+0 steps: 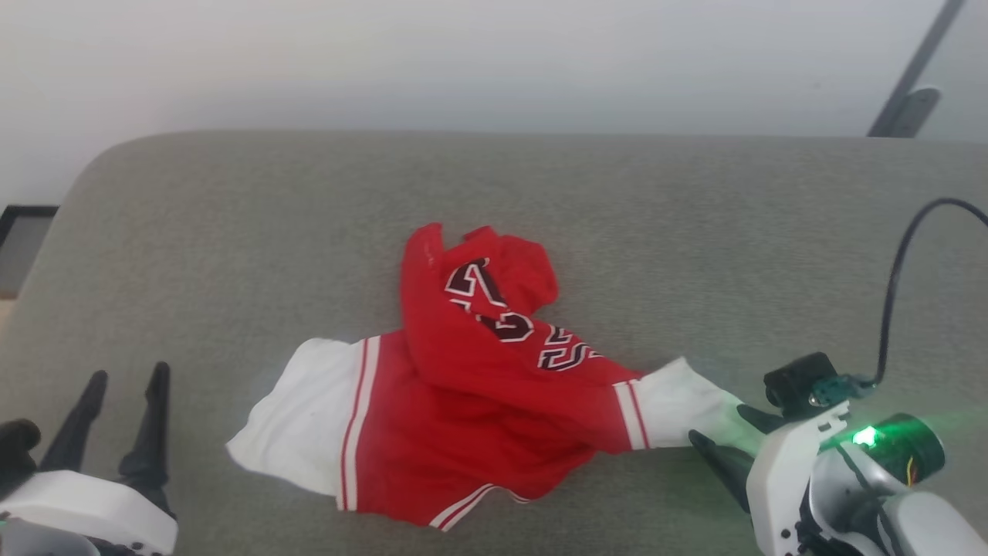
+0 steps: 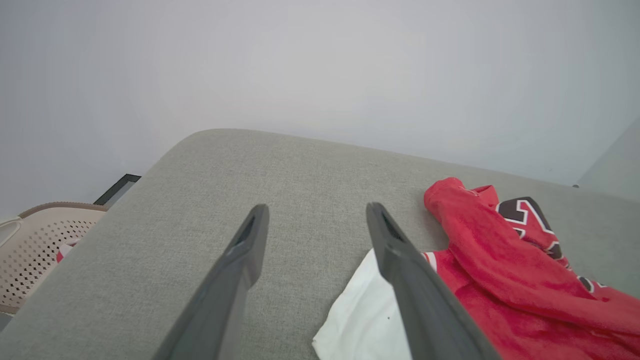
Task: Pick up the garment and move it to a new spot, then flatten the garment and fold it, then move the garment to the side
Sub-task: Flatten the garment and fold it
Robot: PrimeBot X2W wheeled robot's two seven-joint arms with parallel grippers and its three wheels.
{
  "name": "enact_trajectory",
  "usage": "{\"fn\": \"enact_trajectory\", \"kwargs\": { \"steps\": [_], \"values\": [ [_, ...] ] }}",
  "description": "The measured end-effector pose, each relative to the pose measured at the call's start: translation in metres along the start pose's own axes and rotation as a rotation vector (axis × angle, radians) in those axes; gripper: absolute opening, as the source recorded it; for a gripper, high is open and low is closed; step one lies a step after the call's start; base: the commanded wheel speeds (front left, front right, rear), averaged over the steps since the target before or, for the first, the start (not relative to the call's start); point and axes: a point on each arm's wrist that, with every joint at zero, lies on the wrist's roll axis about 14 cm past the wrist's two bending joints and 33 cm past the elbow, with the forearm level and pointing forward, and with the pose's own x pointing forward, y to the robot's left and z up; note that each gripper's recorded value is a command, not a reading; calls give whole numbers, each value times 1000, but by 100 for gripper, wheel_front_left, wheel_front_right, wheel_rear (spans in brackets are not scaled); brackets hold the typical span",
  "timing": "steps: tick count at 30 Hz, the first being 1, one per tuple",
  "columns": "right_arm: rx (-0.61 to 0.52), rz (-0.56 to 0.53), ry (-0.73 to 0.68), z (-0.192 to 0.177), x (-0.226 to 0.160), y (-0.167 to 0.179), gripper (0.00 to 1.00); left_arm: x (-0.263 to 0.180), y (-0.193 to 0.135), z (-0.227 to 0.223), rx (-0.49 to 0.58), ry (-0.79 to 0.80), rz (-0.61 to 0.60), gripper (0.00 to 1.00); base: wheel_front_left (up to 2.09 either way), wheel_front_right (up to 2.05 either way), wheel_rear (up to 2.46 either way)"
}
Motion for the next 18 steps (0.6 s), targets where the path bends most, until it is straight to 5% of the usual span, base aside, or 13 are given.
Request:
{"fn": "enact_trajectory", "kwargs": {
  "steps": [6,7,10,18],
  "values": [
    [-44,44,70,-5,18,7,100,-13,8,-7,-24,-4,38,100,0,0,0],
    [-57,49,86,-6,22,8,93,-15,10,-8,-25,-5,45,100,0,0,0],
    [-85,61,128,-11,31,9,0,-21,16,-11,-41,-8,70,100,0,0,0],
    [-64,75,93,10,42,9,0,-29,26,-12,-66,-29,107,100,0,0,0]
  ]
}}
